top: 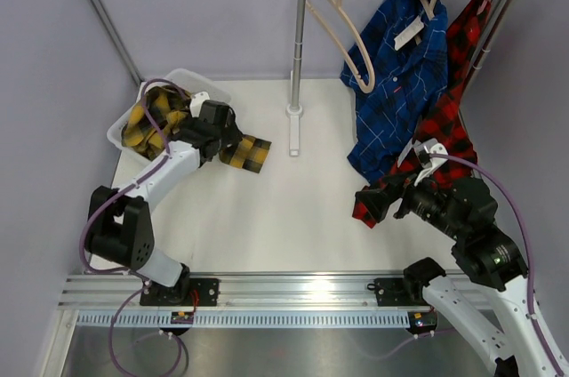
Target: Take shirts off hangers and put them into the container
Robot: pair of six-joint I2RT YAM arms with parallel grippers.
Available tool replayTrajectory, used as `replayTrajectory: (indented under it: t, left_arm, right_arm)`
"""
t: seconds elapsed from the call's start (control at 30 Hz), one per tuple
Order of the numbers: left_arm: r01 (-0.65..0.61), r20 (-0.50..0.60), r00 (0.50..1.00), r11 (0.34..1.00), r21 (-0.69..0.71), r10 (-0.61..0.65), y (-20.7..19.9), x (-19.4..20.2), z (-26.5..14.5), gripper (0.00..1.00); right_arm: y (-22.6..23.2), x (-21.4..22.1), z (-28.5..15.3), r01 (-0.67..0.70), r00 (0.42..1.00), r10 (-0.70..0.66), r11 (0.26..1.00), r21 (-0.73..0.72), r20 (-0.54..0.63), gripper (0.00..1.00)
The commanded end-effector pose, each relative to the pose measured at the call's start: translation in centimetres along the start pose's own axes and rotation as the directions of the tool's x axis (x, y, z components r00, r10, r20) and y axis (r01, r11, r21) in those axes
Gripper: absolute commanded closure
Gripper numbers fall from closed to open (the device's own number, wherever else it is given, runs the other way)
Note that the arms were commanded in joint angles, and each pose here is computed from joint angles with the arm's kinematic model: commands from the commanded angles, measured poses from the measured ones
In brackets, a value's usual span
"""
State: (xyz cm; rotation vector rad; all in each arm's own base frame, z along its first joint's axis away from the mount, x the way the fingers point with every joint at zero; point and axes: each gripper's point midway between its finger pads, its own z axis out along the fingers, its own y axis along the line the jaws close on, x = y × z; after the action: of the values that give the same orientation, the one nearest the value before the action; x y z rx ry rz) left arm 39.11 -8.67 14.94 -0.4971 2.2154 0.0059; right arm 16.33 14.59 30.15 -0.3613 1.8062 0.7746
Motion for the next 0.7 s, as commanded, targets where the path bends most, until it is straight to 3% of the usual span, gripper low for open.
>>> replayTrajectory:
  t: [0.0, 0.27, 0.67]
  left_arm:
    - [0.066, 0.032, 0.997, 0.998, -0.011, -0.065, -0.9, 0.4, 2.3, 0.04]
    - [0.010, -0.014, 1.000, 0.992, -0.122, -0.012, -0.6, 2.6, 7.1, 0.08]
    - [-0.053, -0.001, 0.999, 0.977, -0.209, 0.054, -0.6, 2.2, 10.7, 0.30]
  right_arm:
    - [0.6, -0.6, 0.4, 0.002, 1.000, -0.001, 0.999, -0.036, 0.019, 0.02]
    - [0.4, -0.4, 0.4, 0.001, 1.000, 0.000, 1.000, -0.029, 0.013, 0.02]
    - [0.4, -0.3, 0.7, 0.000, 1.000, 0.001, 0.999, -0.034, 0.003, 0.02]
